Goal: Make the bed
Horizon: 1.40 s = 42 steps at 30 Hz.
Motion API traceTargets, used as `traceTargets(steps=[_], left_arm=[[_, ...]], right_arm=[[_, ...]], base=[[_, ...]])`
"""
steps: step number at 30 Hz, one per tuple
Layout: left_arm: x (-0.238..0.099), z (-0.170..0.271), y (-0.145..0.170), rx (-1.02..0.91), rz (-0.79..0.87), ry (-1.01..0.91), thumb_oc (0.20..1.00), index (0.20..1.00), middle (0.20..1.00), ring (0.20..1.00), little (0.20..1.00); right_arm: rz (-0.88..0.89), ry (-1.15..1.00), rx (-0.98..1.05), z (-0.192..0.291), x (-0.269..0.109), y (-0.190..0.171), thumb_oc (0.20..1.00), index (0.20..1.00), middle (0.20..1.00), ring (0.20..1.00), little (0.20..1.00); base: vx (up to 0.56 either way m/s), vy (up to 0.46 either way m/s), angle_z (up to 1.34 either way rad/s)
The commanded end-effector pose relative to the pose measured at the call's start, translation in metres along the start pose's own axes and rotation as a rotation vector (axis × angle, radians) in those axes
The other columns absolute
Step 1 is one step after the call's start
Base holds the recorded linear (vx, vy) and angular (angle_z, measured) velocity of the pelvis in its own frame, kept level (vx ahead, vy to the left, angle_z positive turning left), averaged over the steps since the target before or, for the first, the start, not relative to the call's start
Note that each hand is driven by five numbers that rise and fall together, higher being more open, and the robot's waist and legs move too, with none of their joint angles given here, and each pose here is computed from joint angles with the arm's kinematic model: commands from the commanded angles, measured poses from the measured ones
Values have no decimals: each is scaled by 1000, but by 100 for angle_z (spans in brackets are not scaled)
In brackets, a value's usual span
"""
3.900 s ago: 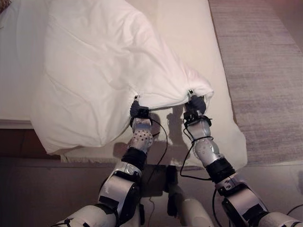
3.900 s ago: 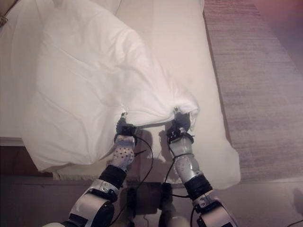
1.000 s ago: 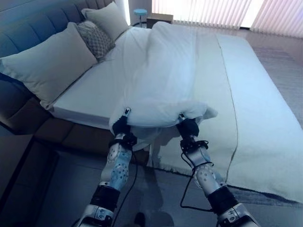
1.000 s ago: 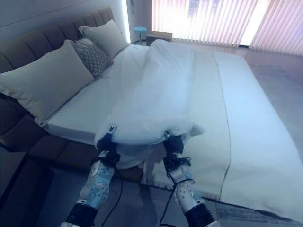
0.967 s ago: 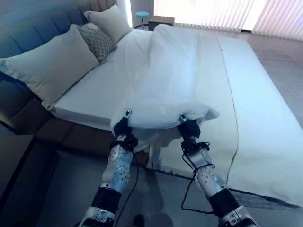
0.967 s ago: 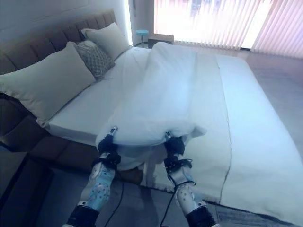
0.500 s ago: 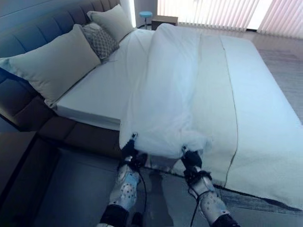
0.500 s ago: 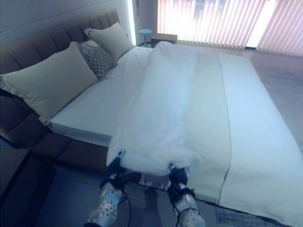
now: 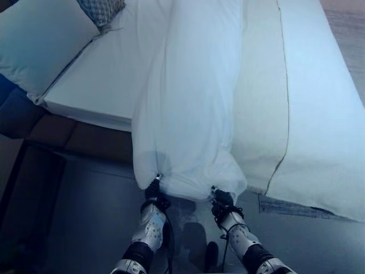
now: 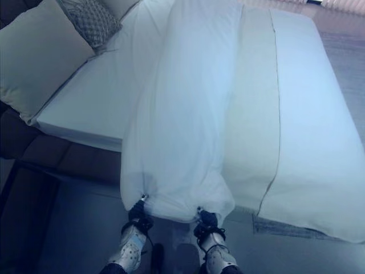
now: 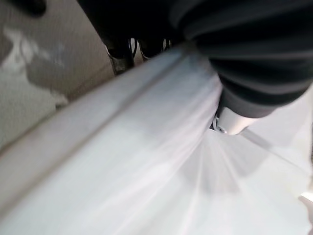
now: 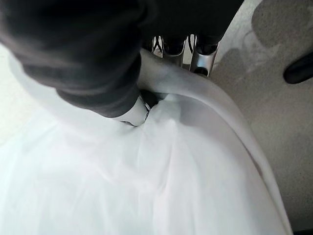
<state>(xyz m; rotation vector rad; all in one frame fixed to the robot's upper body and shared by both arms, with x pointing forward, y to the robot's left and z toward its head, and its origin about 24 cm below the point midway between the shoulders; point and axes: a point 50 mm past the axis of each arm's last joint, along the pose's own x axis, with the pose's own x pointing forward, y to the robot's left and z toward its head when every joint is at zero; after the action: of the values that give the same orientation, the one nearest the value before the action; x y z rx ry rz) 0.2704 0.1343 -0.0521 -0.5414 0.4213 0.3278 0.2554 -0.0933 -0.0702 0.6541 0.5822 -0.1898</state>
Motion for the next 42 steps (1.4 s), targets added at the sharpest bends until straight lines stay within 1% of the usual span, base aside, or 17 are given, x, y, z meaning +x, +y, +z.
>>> traceTargets(steps=[1,7,12,13,14,15,17,18,22,26,27,29,30,32,36,39,42], left_arm=[[-8,16,97,92,380,-80,200,200,200,200,200],[-3,27,95,88,408,-126,200,200,200,200,200],[0,24,97,123,439,-98,200,200,200,200,200],[0,22,99,148,448,-78,200,200,200,200,200],[0,10,105,232,460,12,1000,1000,1000,1000,1000],[1,10,105,232,460,11,1000,1000,1000,1000,1000],[1,3,110,324,458,77,1000,1000,1000,1000,1000],[0,1,112,337,464,90,1000,1000,1000,1000,1000],[-10,-13,130,413,501,166,1000,1000,1000,1000,1000],[-26,-30,152,459,525,264,1000,1000,1000,1000,1000],[-31,-35,159,478,526,298,1000,1000,1000,1000,1000],[-34,-38,162,478,526,314,1000,1000,1000,1000,1000],[-41,-42,171,497,529,352,1000,1000,1000,1000,1000],[-45,-45,177,506,524,374,1000,1000,1000,1000,1000],[-51,-48,183,491,498,397,1000,1000,1000,1000,1000],[-50,-49,181,480,454,400,1000,1000,1000,1000,1000],[-49,-49,178,434,431,391,1000,1000,1000,1000,1000]], right_arm=[[-253,-83,-19,17,-8,-68,200,200,200,200,200],[-286,-78,-31,17,-6,-71,200,200,200,200,200],[-322,-29,-79,10,-3,-75,200,200,200,200,200],[-330,-12,-105,9,-3,-76,567,567,567,567,567],[-369,31,-175,8,-2,-85,1000,1000,1000,1000,1000],[-368,30,-175,8,-2,-85,1000,1000,1000,1000,1000],[-415,49,-239,12,-1,-94,1000,1000,1000,1000,1000],[-433,59,-262,13,-2,-99,1000,1000,1000,1000,1000],[-525,104,-323,12,-12,-127,1000,1000,1000,1000,1000],[-643,161,-296,7,-33,-168,1000,1000,1000,1000,1000],[-692,182,-287,6,-42,-184,1000,1000,1000,1000,1000],[-710,194,-286,4,-47,-191,1000,1000,1000,1000,1000],[-759,217,-270,2,-58,-206,1000,1000,1000,1000,1000],[-800,238,-258,-1,-69,-219,1000,1000,1000,1000,1000],[-790,249,-235,-5,-77,-226,1000,1000,1000,1000,1000],[-751,239,-207,-8,-76,-223,1000,1000,1000,1000,1000],[-688,234,-224,-9,-70,-215,1000,1000,1000,1000,1000]], base=[[0,0,0],[15,36,-5],[0,0,0],[0,0,0],[0,0,0],[0,0,0],[0,0,0],[0,0,0],[9,22,-14],[39,15,10],[34,7,-8],[51,1,5],[69,-30,4],[69,-56,12],[50,-67,4],[32,-109,0],[25,-120,-2]])
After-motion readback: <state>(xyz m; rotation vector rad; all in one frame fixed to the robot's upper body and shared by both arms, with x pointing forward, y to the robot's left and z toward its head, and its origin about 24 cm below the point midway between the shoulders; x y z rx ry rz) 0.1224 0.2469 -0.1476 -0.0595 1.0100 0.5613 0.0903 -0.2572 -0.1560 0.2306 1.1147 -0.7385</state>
